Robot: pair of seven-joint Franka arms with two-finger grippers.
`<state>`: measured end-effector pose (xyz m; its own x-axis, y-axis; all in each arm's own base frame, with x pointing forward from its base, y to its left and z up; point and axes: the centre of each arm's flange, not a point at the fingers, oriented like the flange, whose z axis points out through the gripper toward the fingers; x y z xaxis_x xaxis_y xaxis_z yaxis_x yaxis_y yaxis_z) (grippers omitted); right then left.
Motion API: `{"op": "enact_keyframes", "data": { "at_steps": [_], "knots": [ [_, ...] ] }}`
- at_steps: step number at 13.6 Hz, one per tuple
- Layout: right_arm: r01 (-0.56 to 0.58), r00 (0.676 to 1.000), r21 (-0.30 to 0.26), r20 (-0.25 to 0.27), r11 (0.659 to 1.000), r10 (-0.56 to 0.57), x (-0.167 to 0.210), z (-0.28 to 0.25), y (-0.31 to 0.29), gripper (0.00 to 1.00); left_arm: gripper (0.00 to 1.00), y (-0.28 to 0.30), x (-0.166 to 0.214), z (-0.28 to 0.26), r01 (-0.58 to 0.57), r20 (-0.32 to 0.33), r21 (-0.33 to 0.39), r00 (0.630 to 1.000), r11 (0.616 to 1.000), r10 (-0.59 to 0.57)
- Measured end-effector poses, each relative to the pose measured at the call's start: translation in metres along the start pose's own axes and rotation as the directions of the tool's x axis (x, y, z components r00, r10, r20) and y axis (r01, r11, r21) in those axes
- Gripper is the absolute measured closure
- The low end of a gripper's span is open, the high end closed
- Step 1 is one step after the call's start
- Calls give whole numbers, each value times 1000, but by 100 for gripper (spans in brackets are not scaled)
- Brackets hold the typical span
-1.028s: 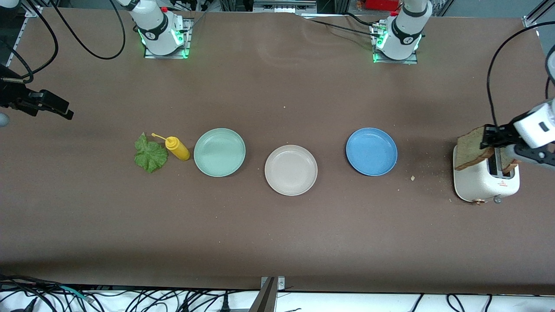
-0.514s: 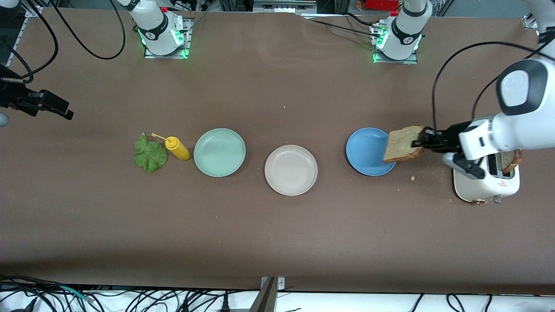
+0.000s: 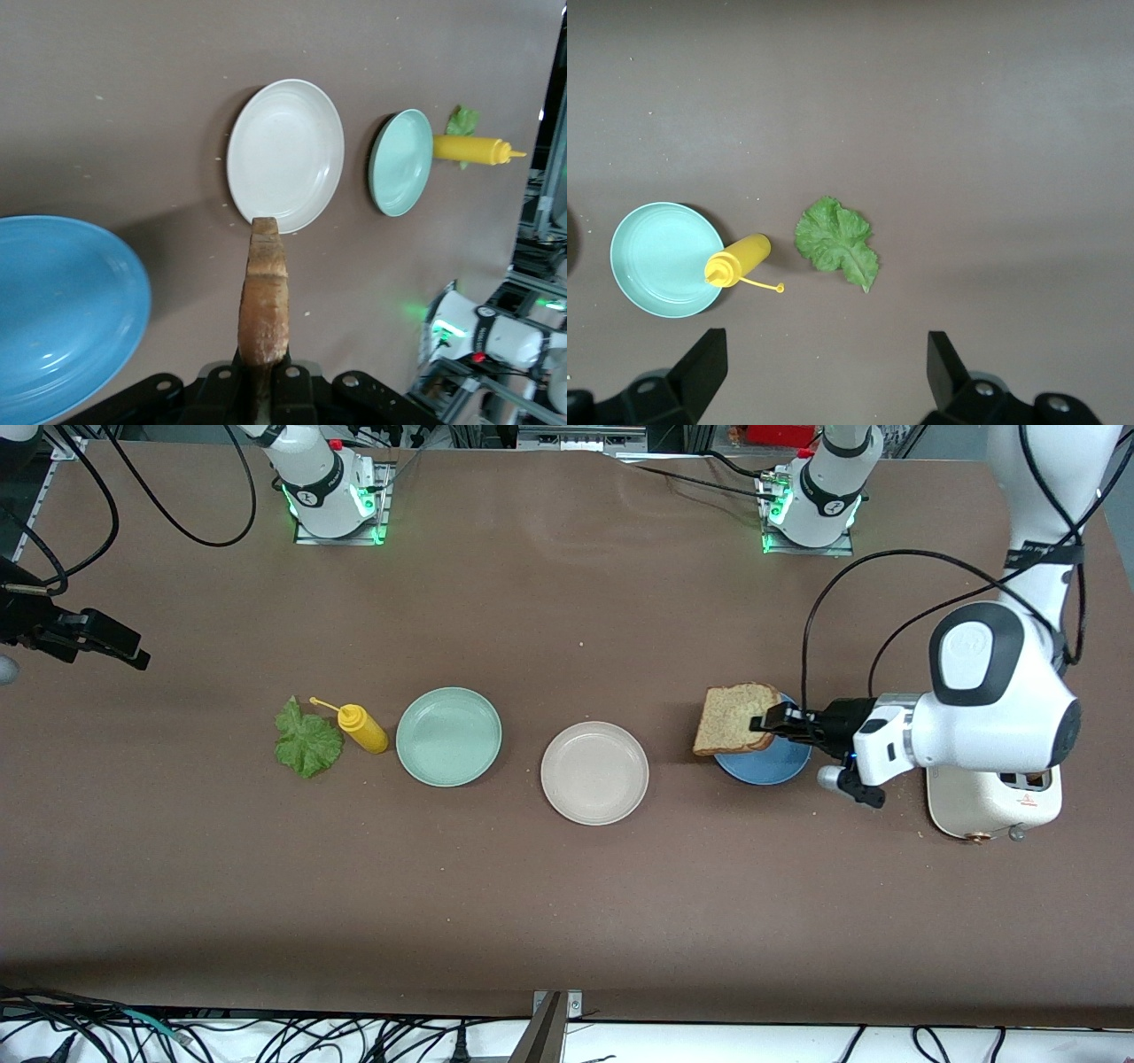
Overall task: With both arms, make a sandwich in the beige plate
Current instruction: 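Carry the bread slice onto the beige plate with the left gripper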
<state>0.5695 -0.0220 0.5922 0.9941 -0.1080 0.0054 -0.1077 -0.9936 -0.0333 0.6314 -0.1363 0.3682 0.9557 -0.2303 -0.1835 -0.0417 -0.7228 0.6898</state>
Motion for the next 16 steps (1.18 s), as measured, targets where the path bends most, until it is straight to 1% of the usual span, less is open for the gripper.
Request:
{"op": "enact_keyframes", "data": {
  "at_steps": [4,7,10,12,15,16],
  "knots": [
    [0,1000,0,0,1000,0,0,0,0,0,92,0,17,35,83,30,-121,996,989,-80],
    [1,1000,0,0,1000,-1,0,0,-1,0,92,-6,24,46,157,40,-218,988,963,-152],
    [2,1000,0,1,1000,-2,0,0,-1,0,92,-21,31,50,208,29,-275,978,939,-208],
    [2,1000,0,1,1000,-2,0,0,-1,0,92,-29,37,58,226,8,-288,972,931,-234],
    [2,1000,0,1,1000,-2,0,0,-1,0,92,-27,49,88,252,-22,-320,962,913,-273],
    [2,1000,0,1,1000,-2,0,0,-1,0,92,-22,53,105,256,-34,-318,959,913,-281]
  ]
}}
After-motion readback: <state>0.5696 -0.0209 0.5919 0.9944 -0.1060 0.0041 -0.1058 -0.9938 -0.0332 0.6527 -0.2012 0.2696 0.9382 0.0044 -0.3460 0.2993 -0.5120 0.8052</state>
